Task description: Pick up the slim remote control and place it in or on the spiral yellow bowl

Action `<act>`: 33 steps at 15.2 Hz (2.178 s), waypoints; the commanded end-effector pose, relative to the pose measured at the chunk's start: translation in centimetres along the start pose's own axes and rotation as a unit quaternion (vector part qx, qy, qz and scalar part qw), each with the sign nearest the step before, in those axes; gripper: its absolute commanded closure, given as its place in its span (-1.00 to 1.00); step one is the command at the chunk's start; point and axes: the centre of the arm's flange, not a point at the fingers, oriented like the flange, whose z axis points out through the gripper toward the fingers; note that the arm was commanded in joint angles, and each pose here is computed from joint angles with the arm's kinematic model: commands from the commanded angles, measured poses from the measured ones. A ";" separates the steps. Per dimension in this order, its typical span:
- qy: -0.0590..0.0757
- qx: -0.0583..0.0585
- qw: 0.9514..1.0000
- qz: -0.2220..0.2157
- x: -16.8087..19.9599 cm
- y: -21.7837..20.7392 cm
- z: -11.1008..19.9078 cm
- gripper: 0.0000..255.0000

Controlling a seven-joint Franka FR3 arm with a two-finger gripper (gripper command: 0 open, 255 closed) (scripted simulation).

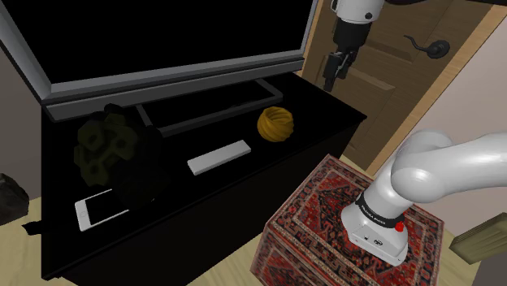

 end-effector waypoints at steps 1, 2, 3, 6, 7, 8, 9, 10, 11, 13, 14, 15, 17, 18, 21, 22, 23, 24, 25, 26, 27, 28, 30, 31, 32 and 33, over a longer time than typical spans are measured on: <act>0.000 0.000 1.000 0.000 0.0 0.0 0.0 -1.00; 0.002 0.001 1.000 -0.019 1.0 -0.4 0.7 -1.00; 0.004 0.002 0.999 -0.038 2.0 -0.9 1.3 -1.00; 0.009 0.004 0.996 -0.094 4.8 -2.5 3.2 -1.00; 0.011 0.005 0.994 -0.113 5.7 -3.1 3.9 -1.00; 0.013 0.005 0.991 -0.131 6.6 -3.7 4.5 -1.00; 0.015 0.006 0.989 -0.150 7.5 -4.4 5.1 -1.00; 0.017 0.007 0.986 -0.169 8.3 -5.1 5.8 -1.00; 0.019 0.007 0.982 -0.187 9.1 -5.9 6.4 -1.00; 0.022 0.009 0.974 -0.224 10.7 -7.5 7.6 -1.00; 0.024 0.010 0.970 -0.242 11.4 -8.3 8.2 -1.00; 0.026 0.010 0.965 -0.260 12.1 -9.2 8.8 -1.00; 0.030 0.012 0.955 -0.296 13.5 -11.0 10.0 -1.00; 0.031 0.013 0.949 -0.314 14.1 -11.9 10.6 -1.00; 0.037 0.015 0.929 -0.367 15.7 -14.8 12.4 -1.00; 0.038 0.015 0.922 -0.385 16.2 -15.9 12.9 -1.00; 0.040 0.016 0.915 -0.402 16.6 -16.9 13.5 -1.00; 0.042 0.017 0.907 -0.419 17.0 -18.0 14.1 -1.00; 0.043 0.017 0.899 -0.436 17.4 -19.0 14.6 -1.00; 0.045 0.018 0.890 -0.453 17.7 -20.1 15.2 -1.00; 0.047 0.019 0.881 -0.470 18.0 -21.2 15.8 -1.00; 0.048 0.019 0.872 -0.486 18.2 -22.3 16.3 -1.00; 0.052 0.021 0.853 -0.519 18.6 -24.6 17.4 -1.00; 0.053 0.021 0.843 -0.535 18.7 -25.7 18.0 -1.00; 0.054 0.022 0.840 -0.540 18.7 -26.1 18.2 -1.00; 0.054 0.022 0.840 -0.540 18.8 -26.1 18.7 -1.00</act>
